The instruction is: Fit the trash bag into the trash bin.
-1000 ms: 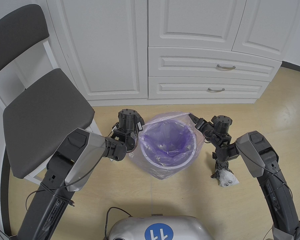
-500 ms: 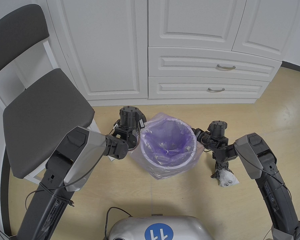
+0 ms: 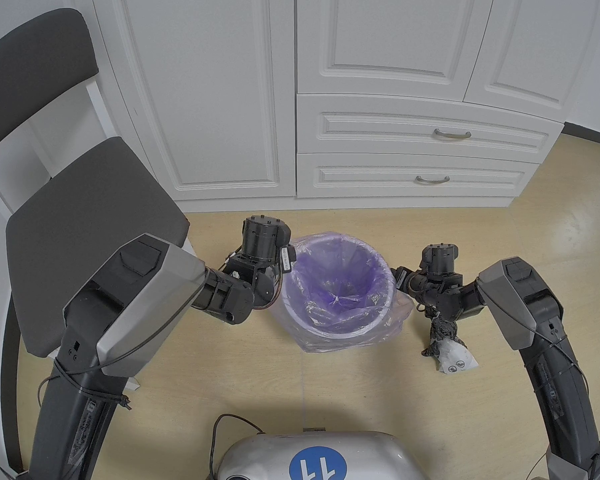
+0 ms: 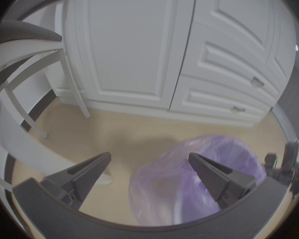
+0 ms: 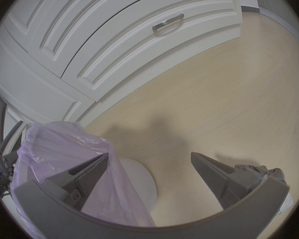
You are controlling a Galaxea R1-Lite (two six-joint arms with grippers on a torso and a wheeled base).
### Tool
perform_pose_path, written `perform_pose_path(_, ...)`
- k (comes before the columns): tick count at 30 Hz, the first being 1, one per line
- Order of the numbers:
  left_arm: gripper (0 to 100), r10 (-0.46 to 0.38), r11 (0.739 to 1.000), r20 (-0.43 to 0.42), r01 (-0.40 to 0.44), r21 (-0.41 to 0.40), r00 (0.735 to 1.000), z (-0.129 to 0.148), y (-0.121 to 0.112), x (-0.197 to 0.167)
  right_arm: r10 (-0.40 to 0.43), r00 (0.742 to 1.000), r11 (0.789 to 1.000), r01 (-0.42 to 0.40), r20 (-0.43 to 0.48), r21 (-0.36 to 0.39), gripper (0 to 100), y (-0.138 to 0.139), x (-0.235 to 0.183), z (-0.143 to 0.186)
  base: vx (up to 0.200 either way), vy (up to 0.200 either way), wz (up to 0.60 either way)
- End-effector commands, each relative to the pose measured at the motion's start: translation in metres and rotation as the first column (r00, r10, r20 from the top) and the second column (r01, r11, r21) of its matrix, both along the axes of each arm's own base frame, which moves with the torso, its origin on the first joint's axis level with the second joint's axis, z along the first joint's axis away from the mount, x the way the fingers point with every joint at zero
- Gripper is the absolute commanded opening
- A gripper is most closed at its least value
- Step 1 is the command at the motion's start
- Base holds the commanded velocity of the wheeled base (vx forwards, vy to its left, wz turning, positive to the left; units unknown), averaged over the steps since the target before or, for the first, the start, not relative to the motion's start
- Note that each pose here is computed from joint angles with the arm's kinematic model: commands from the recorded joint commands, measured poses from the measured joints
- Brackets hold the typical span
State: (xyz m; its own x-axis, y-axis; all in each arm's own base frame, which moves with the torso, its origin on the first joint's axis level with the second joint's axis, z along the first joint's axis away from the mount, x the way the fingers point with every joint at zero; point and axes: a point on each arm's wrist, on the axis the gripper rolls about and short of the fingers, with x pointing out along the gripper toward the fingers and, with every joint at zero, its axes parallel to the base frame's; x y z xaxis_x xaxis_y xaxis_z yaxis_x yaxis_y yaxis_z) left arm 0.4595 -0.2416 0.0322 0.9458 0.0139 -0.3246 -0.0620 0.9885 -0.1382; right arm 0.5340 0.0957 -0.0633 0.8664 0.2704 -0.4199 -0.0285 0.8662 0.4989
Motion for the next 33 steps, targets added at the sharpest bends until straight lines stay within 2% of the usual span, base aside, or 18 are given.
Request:
perform_pose_path(1, 100, -0.002, 0.998, -0.093, 0.007, 0.06, 0.996, 0.011, 0.008, -0.017, 0.026, 0.999, 0.998, -0.028, -0.042, -0.048, 100, -0.005, -0.013, 0.02, 0.0, 0.0, 0.0)
perform_pose_path(4, 100, 0.003, 0.996, -0.148, 0.011, 0.089, 0.989, 0.007, 0.01, -0.019, 0.043, 0.997, 0.995, -0.048, -0.057, -0.087, 100, -0.005, -0.016, 0.022, 0.0, 0.0, 0.0)
perform_pose_path(8, 100, 0.014, 0.994, -0.199, 0.008, 0.112, 0.98, 0.001, 0.011, -0.017, 0.048, 0.997, 0.994, -0.055, -0.067, -0.096, 100, -0.005, -0.018, 0.02, 0.0, 0.0, 0.0)
perform_pose_path(12, 100, 0.048, 0.997, -0.215, -0.033, 0.076, 0.975, -0.002, 0.017, -0.012, 0.048, 0.996, 0.994, -0.055, -0.071, -0.097, 100, -0.005, -0.018, 0.018, 0.0, 0.0, 0.0)
perform_pose_path(16, 100, 0.066, 0.996, -0.239, -0.047, 0.081, 0.969, -0.007, 0.023, -0.011, 0.048, 0.996, 0.994, -0.055, -0.071, -0.097, 100, -0.005, -0.018, 0.017, 0.0, 0.0, 0.0)
perform_pose_path(21, 100, 0.074, 0.995, -0.272, -0.051, 0.09, 0.959, -0.033, 0.022, -0.006, 0.049, 0.996, 0.994, -0.057, -0.078, -0.099, 100, -0.005, -0.018, 0.014, 0.0, 0.0, 0.0)
perform_pose_path(27, 100, 0.076, 0.994, -0.304, -0.047, 0.103, 0.95, -0.082, 0.016, 0.01, 0.048, 0.995, 0.994, -0.057, -0.088, -0.098, 100, -0.005, -0.018, 0.008, 0.0, 0.0, 0.0)
perform_pose_path(30, 100, 0.073, 0.993, -0.314, -0.042, 0.107, 0.947, -0.087, 0.014, 0.014, 0.048, 0.995, 0.994, -0.057, -0.089, -0.099, 100, -0.005, -0.018, 0.007, 0.0, 0.0, 0.0)
perform_pose_path(33, 100, 0.093, 0.99, -0.36, -0.047, 0.134, 0.928, -0.106, 0.019, 0.02, 0.047, 0.994, 0.994, -0.056, -0.094, -0.099, 100, -0.006, -0.017, 0.002, 0.0, 0.0, 0.0)
